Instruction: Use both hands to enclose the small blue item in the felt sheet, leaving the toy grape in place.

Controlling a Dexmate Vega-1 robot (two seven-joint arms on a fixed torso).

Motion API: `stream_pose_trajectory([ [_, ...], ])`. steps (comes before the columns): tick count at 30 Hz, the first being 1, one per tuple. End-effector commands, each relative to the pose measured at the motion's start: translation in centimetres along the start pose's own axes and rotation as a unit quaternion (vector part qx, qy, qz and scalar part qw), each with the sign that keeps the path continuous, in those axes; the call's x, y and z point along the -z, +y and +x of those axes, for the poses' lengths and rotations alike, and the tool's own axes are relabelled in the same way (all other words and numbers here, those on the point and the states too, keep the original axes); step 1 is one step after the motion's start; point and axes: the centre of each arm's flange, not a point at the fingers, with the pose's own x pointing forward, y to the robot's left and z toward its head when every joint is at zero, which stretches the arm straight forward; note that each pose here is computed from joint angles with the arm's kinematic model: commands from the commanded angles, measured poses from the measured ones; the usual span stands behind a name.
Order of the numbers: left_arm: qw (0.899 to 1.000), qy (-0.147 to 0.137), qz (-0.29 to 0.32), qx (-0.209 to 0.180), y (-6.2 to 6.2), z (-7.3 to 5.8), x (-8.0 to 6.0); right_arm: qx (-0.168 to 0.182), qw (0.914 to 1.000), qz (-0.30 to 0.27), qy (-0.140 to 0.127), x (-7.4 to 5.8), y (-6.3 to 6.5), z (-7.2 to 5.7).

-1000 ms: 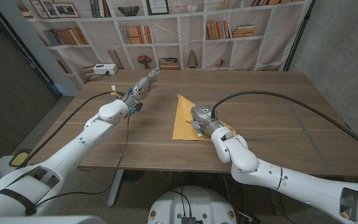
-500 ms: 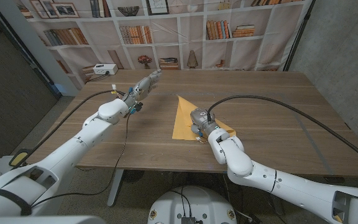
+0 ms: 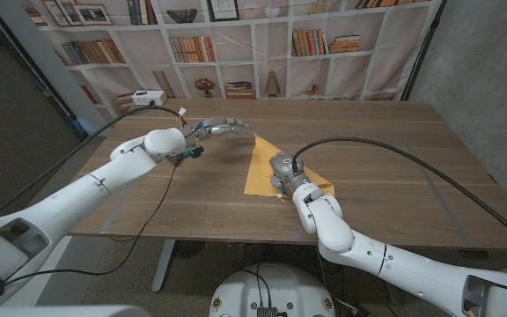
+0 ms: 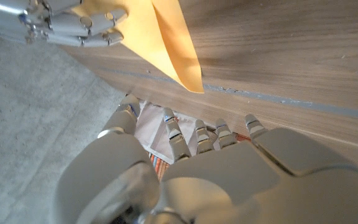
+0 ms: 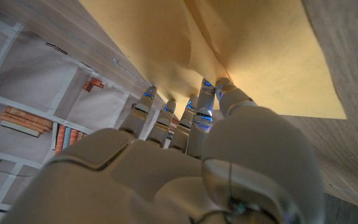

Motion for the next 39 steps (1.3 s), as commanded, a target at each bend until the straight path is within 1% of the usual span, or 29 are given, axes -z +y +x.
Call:
stream_pose_trajectory([
  [1,0.978,0.026,0.198,0.062,-0.2,-1.6,-4.3,0.000,1.0000,0.006,0.005,0.0,0.4,0.5],
  [8,0.966,0.033,0.241,0.087,-0.9,-2.4,-5.3,0.000,0.9999,0.012,0.004,-0.2,0.7,0.6],
  [11,0.959,0.035,0.260,0.104,-1.4,-2.5,-5.8,-0.001,0.9998,0.019,0.004,-0.1,0.9,0.6],
  [14,0.953,0.034,0.281,0.111,-1.9,-2.4,-6.4,-0.002,0.9997,0.026,0.003,-0.1,1.0,0.6],
  [16,0.949,0.033,0.291,0.120,-2.3,-2.3,-6.8,-0.002,0.9995,0.031,0.003,-0.1,1.1,0.6],
  [21,0.934,0.032,0.328,0.137,-3.3,-1.8,-7.8,-0.004,0.9994,0.035,0.003,-0.1,1.3,0.5],
  [25,0.924,0.031,0.353,0.141,-4.2,-1.5,-8.4,-0.003,0.9993,0.036,0.003,0.0,1.5,0.3],
  [35,0.901,0.029,0.400,0.167,-6.5,-0.4,-9.0,-0.004,0.9993,0.036,0.005,0.3,1.7,0.2],
  [37,0.896,0.028,0.410,0.167,-6.9,-0.3,-9.1,-0.005,0.9993,0.038,0.005,0.3,1.8,0.3],
  [39,0.890,0.028,0.425,0.161,-7.3,-0.3,-9.2,-0.005,0.9992,0.038,0.005,0.4,1.8,0.3],
])
